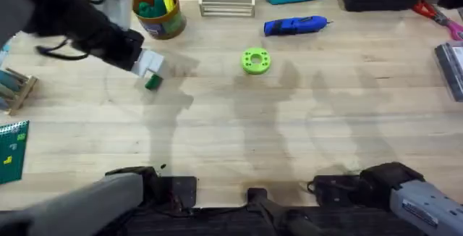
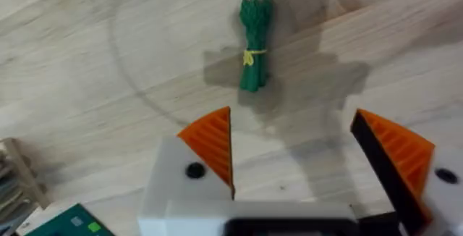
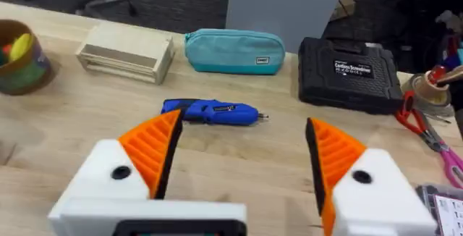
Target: Pick up the gripper from the table and insert it into the empty holder that is missing its gripper. Then pick up a screw, insert it into the mounting hole, and use the screwdriver to tighten it. Finally, clean up the table by picking up the vegetable and placing it into the bucket.
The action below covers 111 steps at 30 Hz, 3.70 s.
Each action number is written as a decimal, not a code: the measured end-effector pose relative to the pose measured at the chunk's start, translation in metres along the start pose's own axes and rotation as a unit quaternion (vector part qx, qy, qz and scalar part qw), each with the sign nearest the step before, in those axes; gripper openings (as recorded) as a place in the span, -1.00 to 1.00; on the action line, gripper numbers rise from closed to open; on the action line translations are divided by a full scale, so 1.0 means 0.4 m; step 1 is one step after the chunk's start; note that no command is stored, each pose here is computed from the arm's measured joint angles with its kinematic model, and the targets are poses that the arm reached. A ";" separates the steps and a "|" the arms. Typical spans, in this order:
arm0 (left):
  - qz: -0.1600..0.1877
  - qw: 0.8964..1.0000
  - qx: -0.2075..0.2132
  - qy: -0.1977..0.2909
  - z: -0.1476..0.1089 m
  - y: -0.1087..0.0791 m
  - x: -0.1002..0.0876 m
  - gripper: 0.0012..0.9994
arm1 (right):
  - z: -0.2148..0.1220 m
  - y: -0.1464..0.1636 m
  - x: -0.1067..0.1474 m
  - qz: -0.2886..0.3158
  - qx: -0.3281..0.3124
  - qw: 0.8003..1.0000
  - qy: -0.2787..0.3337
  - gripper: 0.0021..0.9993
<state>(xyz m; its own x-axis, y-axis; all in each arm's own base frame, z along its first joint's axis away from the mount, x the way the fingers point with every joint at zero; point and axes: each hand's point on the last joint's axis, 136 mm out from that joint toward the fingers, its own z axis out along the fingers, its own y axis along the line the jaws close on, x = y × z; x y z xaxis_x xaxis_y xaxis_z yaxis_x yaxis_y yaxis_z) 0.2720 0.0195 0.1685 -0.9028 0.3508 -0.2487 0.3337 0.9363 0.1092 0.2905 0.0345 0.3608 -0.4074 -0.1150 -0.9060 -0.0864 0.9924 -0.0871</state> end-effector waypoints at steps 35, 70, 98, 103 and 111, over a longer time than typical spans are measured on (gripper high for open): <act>0.013 0.992 0.052 0.117 0.368 0.023 -0.052 -0.96 | 0.000 0.000 0.001 0.001 0.000 1.000 0.001 0.88; -0.134 0.980 -0.035 -0.145 0.117 0.252 -0.538 -0.96 | 0.000 0.000 0.001 0.001 0.000 1.000 0.001 0.89; -0.210 0.973 -0.028 -0.092 0.196 0.279 -0.486 0.74 | 0.000 0.000 0.001 0.001 0.000 1.000 0.001 0.88; -0.209 0.969 -0.038 -0.129 0.049 0.273 -0.481 0.76 | 0.000 0.000 0.001 0.001 0.000 1.000 0.001 0.89; -0.206 0.958 -0.054 -0.191 -0.310 0.198 -0.346 0.76 | 0.000 0.000 0.001 0.001 0.000 1.000 0.001 0.89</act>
<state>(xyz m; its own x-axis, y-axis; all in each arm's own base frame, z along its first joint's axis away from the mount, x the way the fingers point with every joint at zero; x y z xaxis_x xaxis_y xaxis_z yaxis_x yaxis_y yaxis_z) 0.3897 0.0434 0.3310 -0.7801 -0.0487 -0.6237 -0.0782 0.9967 0.0199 0.2902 0.0345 0.3605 -0.4089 -0.1126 -0.9056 -0.0855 0.9927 -0.0849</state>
